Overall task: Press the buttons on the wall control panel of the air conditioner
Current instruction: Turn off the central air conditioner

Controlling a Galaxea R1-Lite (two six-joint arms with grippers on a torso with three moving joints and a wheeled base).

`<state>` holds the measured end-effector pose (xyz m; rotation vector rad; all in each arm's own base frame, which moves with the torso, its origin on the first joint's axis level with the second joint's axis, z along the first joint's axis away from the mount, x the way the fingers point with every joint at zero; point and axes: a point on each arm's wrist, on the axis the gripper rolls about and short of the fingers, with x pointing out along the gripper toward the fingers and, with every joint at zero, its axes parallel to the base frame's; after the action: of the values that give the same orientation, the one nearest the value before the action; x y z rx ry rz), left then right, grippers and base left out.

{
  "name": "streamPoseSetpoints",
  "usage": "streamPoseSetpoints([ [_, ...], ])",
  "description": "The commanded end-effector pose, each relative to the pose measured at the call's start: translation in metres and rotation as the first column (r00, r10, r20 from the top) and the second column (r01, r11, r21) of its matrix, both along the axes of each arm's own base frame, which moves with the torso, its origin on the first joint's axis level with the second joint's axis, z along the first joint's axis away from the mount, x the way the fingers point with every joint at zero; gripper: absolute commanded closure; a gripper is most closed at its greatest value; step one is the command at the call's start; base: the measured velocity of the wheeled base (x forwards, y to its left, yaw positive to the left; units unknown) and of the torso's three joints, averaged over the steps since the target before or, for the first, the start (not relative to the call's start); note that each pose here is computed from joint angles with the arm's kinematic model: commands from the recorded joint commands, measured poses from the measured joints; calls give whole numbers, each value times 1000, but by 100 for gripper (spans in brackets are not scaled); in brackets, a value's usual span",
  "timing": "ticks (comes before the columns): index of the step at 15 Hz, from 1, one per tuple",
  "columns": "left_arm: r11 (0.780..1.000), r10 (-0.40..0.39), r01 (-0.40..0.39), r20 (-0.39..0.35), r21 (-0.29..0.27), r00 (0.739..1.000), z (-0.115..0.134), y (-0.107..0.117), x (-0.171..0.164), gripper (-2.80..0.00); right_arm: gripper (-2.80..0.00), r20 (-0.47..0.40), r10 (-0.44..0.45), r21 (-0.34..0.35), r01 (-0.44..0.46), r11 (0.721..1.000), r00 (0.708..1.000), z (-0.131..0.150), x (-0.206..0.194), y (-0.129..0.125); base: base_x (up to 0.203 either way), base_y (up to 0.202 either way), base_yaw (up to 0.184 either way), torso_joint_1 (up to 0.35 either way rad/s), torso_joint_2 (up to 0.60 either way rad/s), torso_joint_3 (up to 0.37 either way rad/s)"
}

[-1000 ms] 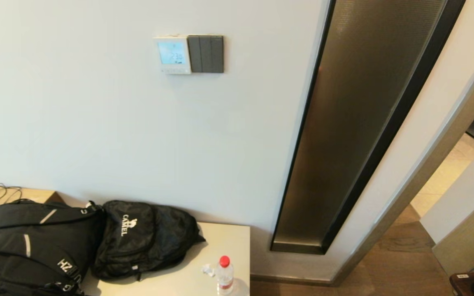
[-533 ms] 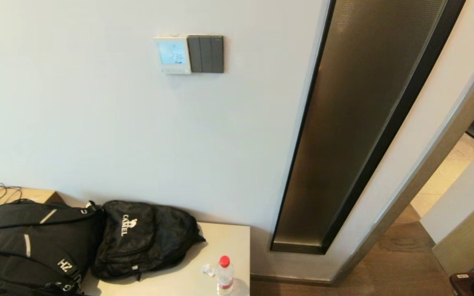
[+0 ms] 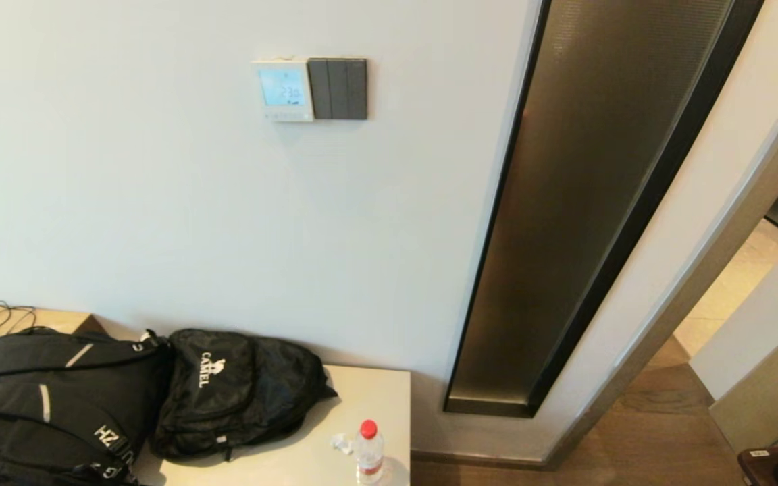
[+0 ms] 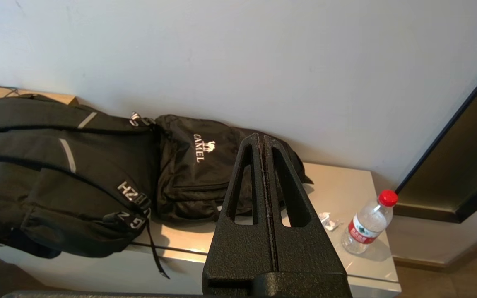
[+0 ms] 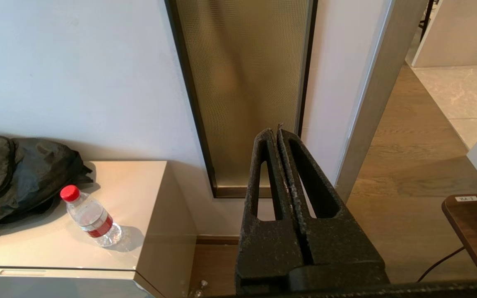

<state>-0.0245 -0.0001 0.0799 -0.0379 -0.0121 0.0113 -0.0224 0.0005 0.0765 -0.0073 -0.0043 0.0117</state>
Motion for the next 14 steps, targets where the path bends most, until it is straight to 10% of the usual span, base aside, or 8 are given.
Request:
streamPoseSetpoints([
  [1, 1000, 1, -1, -3, 0, 1000, 0, 0, 0, 0, 0, -1, 1, 0, -1, 1000, 1000, 0, 0, 0, 0, 0, 0, 0, 0, 0],
  [14, 1000, 6, -6, -8, -28, 1000, -1, 0, 0, 0, 0, -1, 1, 0, -1, 1000, 1000, 0, 0, 0, 0, 0, 0, 0, 0, 0],
])
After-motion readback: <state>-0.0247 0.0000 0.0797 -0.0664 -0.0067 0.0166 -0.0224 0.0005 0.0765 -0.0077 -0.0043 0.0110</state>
